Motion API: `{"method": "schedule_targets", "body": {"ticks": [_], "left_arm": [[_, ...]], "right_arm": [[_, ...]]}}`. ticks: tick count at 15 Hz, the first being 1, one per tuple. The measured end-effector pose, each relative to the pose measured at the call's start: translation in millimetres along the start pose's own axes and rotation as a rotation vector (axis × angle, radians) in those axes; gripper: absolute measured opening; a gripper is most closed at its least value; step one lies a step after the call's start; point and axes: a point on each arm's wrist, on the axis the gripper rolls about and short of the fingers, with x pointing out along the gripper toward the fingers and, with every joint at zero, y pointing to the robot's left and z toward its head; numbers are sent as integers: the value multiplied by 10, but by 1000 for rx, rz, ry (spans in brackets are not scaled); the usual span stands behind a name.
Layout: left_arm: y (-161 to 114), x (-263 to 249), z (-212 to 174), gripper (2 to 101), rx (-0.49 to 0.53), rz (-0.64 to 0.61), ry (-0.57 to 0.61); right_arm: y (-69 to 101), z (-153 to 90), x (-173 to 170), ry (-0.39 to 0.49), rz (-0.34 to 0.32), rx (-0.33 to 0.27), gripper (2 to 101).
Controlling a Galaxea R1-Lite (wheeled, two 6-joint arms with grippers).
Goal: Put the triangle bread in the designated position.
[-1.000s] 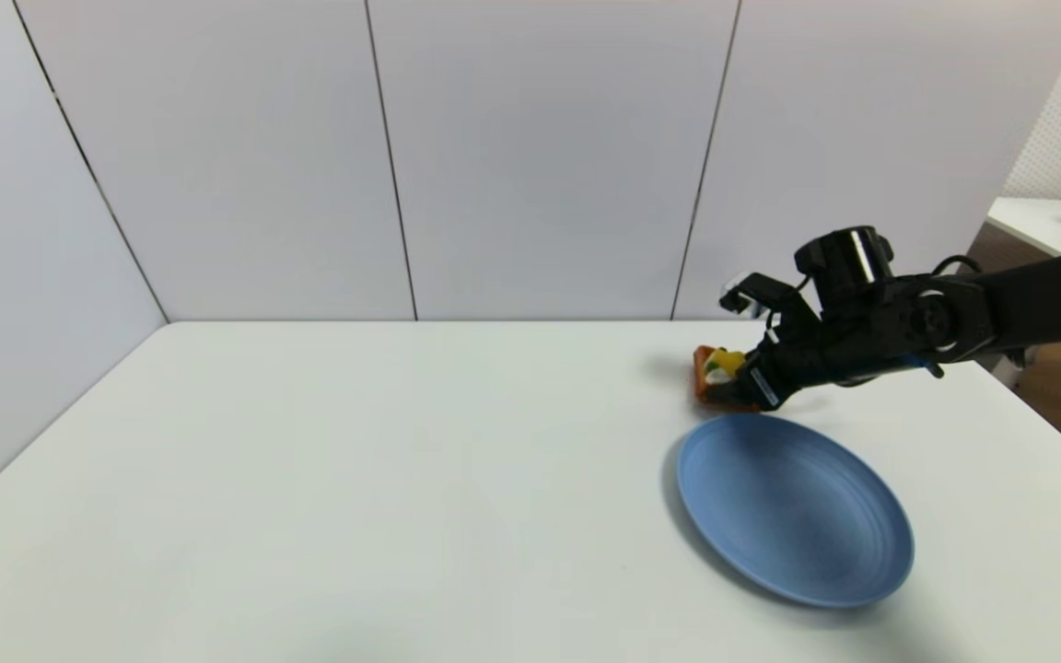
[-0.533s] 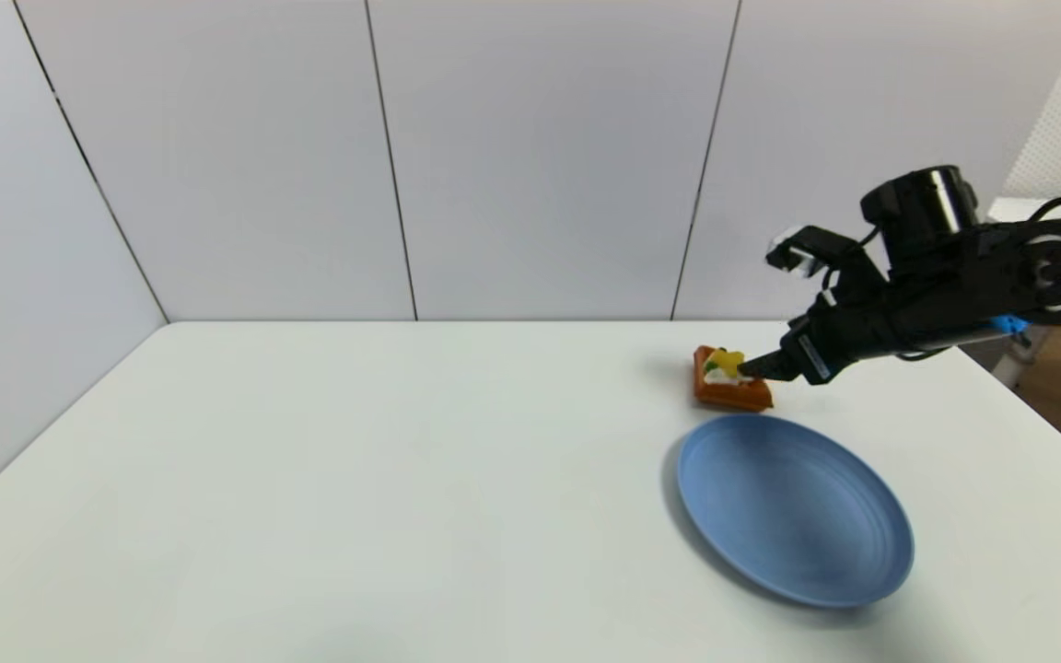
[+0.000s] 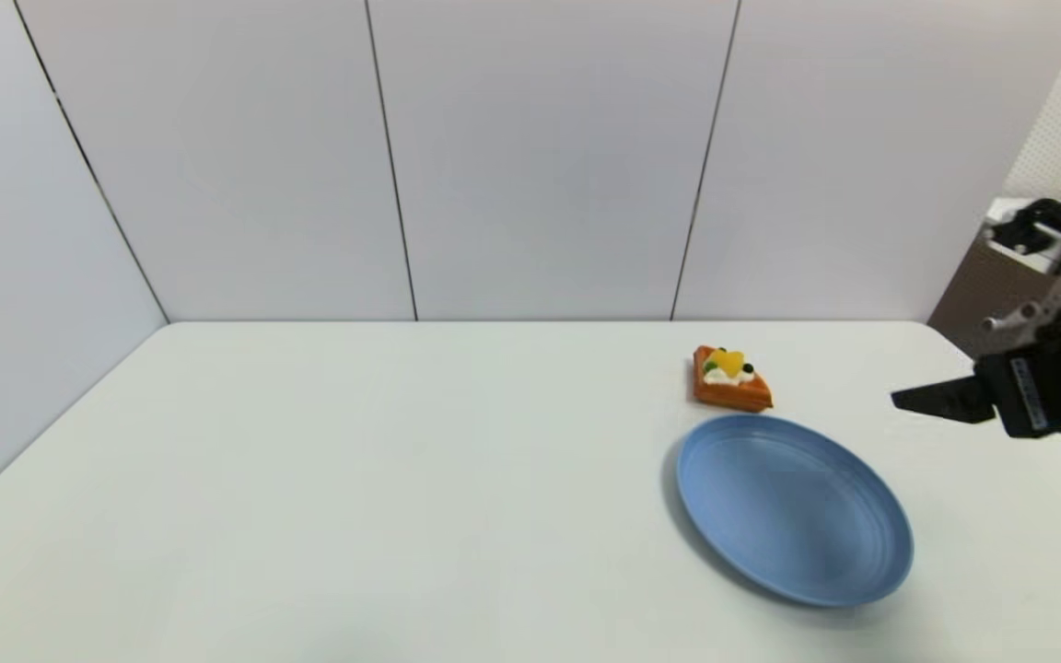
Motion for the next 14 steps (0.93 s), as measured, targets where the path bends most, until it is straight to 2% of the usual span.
{"method": "schedule_targets", "body": {"ticks": [3,6,8,11,14], "left_arm": [[0,0,1,979,0,0,-1],[0,0,1,979,0,0,-1],[0,0,0,979,0,0,0],[0,0,1,979,0,0,-1],[0,0,0,979,0,0,0]], "right_arm": [[-1,-566,-449,-62,-83,101,964],[86,-1264,-700,-206,-143,152,970],[176,-1738,-722,-318,-169,165,971],[295,-2307,-646,-456,-193,164,971],[386,-2637,-564,-604,-138,133,971]]}}
